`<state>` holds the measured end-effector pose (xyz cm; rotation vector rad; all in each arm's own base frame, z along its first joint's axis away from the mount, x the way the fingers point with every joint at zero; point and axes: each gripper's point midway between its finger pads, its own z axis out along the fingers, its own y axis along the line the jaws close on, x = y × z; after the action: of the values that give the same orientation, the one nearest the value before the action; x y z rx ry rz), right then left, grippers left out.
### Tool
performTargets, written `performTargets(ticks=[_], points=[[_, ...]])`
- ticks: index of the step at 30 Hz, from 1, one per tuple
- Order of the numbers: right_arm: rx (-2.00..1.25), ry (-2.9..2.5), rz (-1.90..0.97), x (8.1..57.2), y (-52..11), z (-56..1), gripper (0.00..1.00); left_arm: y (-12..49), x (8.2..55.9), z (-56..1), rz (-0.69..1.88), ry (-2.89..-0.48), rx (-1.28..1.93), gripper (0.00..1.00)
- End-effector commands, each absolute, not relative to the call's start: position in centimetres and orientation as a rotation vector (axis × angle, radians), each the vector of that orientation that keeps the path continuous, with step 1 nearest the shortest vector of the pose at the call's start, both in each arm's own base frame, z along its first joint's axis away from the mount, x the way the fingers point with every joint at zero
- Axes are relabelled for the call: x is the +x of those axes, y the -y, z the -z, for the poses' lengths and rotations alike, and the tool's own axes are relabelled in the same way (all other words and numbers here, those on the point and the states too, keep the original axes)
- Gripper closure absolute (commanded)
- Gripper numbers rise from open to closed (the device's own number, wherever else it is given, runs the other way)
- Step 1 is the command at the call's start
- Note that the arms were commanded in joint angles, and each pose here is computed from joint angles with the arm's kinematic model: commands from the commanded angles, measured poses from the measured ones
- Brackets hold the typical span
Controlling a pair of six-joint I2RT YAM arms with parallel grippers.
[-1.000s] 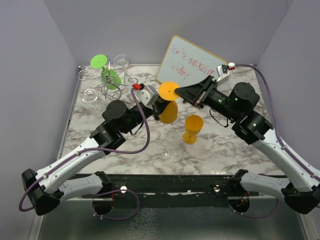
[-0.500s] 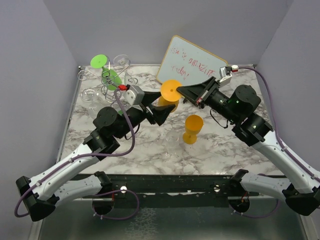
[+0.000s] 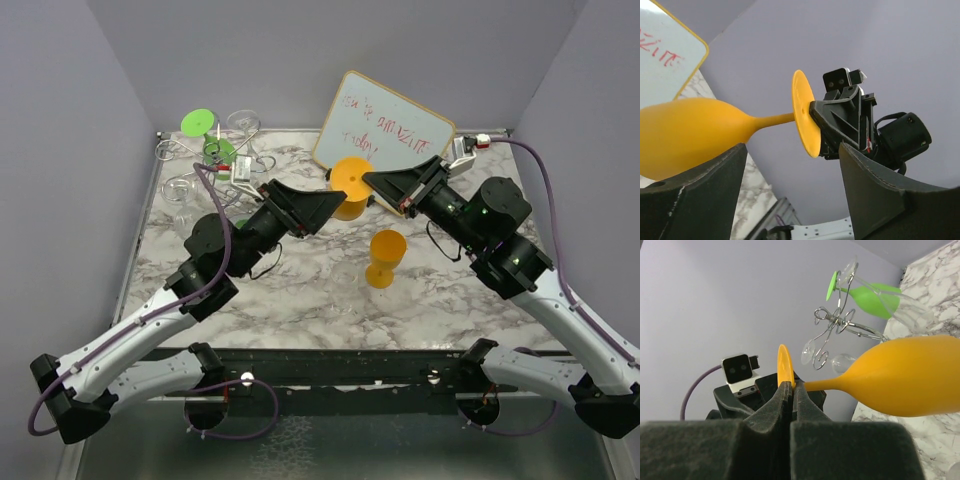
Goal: Place the wine glass upside down on the wine glass rack
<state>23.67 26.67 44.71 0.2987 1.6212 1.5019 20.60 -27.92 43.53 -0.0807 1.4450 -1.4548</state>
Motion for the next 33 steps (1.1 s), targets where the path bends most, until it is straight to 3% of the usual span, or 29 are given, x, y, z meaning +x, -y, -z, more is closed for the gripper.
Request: performTargets(ticks=[1,5,8,21,23,26,27,29,31,33], points=[[0.264,-1.588,-1.491,23.3,-26.3,-45.4,0.99,27.9,20.5,-45.7,1.581,-1.447,-0.224,0.31],[0.219,-1.613,-1.487,22.9,-26.7,-45.0,0.99,27.7,20.9,-45.6,1.539,-1.475,-0.239,0.51],[0.194,-1.650,-1.484,22.7,-27.0,-44.6,0.99,27.5,21.0,-45.9,1.535,-1.468,-0.248,0.60],[0.080,-1.654,-1.534,21.7,-28.2,-45.3,0.99,28.9,21.5,-46.3,1.469,-1.565,-0.176,0.68],[0.085,-1.664,-1.525,21.7,-28.1,-45.2,0.99,29.6,21.6,-46.1,1.475,-1.586,-0.149,0.74],[0.105,-1.675,-1.501,21.9,-27.8,-44.7,0.99,30.0,21.6,-46.5,1.489,-1.577,-0.116,0.93],[0.112,-1.675,-1.492,22.0,-27.7,-44.6,0.96,30.0,21.6,-46.5,1.485,-1.572,-0.111,1.00],[0.131,-1.673,-1.462,22.3,-27.3,-44.4,0.83,29.6,21.8,-47.5,1.488,-1.524,-0.110,1.00],[0.149,-1.666,-1.429,22.6,-26.8,-44.3,0.60,29.3,22.2,-48.1,1.469,-1.499,-0.111,1.00],[0.159,-1.648,-1.390,22.8,-26.1,-44.6,0.45,28.9,23.1,-48.9,1.448,-1.481,-0.106,1.00]])
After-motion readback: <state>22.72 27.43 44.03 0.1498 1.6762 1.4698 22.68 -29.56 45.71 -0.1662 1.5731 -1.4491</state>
